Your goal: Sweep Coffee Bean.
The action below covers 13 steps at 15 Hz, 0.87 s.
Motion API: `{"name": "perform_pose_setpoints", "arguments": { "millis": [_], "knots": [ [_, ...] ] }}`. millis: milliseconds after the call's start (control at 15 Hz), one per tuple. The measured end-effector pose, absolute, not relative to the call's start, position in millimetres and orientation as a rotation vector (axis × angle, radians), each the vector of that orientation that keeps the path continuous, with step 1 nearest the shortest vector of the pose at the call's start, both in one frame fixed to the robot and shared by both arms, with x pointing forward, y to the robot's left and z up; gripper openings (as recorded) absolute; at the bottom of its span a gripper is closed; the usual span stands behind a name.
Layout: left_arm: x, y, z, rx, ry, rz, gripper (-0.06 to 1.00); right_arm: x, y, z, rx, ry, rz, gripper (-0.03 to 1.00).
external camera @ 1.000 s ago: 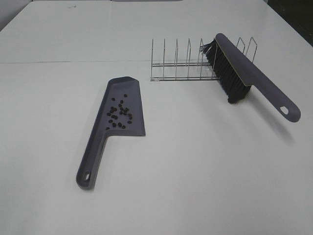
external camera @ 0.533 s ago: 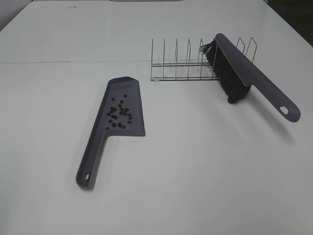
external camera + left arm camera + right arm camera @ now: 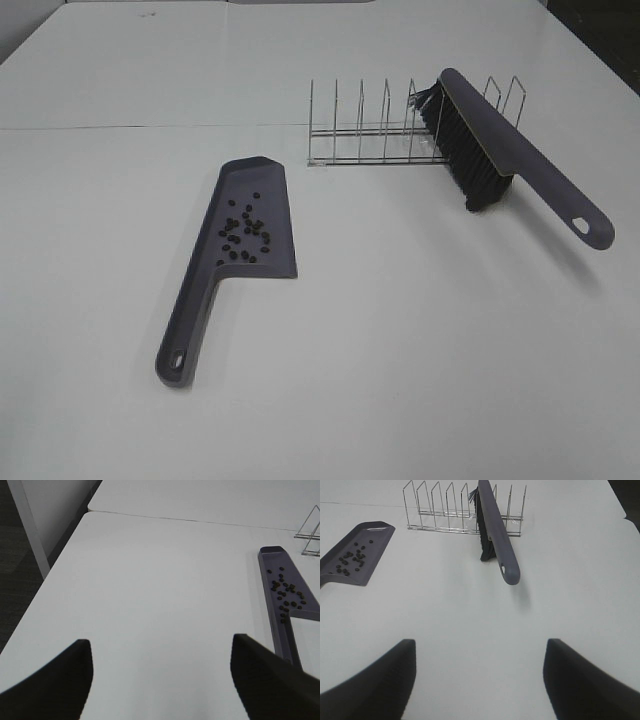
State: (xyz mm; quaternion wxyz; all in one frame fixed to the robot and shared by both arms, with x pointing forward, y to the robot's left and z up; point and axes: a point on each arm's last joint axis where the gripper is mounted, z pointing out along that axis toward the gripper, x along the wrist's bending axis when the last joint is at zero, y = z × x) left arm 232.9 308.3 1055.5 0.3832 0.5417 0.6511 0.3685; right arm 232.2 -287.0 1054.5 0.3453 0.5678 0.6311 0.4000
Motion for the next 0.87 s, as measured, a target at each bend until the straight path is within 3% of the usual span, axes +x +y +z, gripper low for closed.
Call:
{"name": "perform_pose_setpoints", "arguments": {
  "millis": [867],
  "knots": [
    [232.9,308.3,1055.5,1.381,1.660,0.939,0.72,232.2,-286.8,1054.5,1.475,1.639,1.042,0.63]
  ]
}}
